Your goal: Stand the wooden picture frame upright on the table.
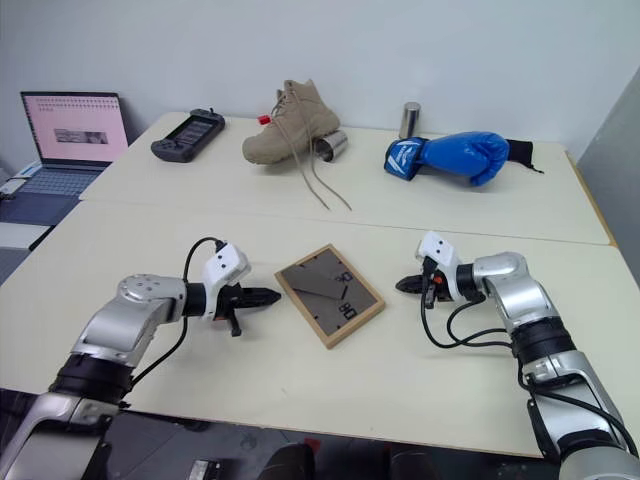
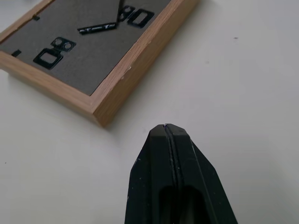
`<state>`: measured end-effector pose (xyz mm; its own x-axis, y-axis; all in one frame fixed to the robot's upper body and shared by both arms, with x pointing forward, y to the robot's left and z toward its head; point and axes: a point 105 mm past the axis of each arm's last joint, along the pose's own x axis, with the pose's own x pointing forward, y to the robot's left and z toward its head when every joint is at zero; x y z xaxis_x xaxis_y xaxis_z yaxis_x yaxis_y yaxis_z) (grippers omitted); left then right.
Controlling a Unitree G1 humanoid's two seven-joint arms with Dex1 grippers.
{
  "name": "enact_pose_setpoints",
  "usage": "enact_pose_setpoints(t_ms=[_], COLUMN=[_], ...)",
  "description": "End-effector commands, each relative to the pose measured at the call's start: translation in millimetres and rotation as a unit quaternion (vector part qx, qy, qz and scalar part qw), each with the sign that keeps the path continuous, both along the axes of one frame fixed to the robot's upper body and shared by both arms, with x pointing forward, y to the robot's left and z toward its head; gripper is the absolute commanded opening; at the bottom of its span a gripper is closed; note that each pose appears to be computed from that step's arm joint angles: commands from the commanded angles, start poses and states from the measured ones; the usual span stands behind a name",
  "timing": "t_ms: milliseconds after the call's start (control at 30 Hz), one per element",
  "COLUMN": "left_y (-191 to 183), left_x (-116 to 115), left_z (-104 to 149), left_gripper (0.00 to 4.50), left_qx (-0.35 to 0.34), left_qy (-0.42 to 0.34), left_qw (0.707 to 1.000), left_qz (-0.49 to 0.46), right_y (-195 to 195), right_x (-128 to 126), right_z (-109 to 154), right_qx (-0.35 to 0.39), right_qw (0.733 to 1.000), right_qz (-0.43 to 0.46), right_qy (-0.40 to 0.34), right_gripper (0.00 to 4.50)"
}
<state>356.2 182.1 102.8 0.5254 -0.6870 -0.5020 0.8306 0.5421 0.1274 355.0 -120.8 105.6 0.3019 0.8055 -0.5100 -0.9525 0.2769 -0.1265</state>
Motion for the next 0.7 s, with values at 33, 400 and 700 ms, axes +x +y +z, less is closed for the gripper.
enact_pose_setpoints(t_ms=[33,400,700], left_y=[-12.3,-36.1,-43.7], left_x=[10.2,23.6,30.7], left_z=[0.0,4.9,8.8], left_gripper=[0.02,0.02,0.02], left_qx=[0.007,0.009,0.008], left_qy=[-0.015,-0.026,-0.034], left_qw=[1.000,0.998,0.998], left_qz=[-0.012,-0.050,-0.058], right_y=[12.2,39.1,41.2], right_x=[-17.1,-41.4,-45.9], right_z=[5.9,19.6,18.5], right_qx=[-0.012,0.021,0.030], right_qw=[0.998,0.994,0.994], right_qz=[0.061,0.105,0.103], right_qy=[-0.014,0.007,0.023], right_gripper=[0.00,0.00,0.00])
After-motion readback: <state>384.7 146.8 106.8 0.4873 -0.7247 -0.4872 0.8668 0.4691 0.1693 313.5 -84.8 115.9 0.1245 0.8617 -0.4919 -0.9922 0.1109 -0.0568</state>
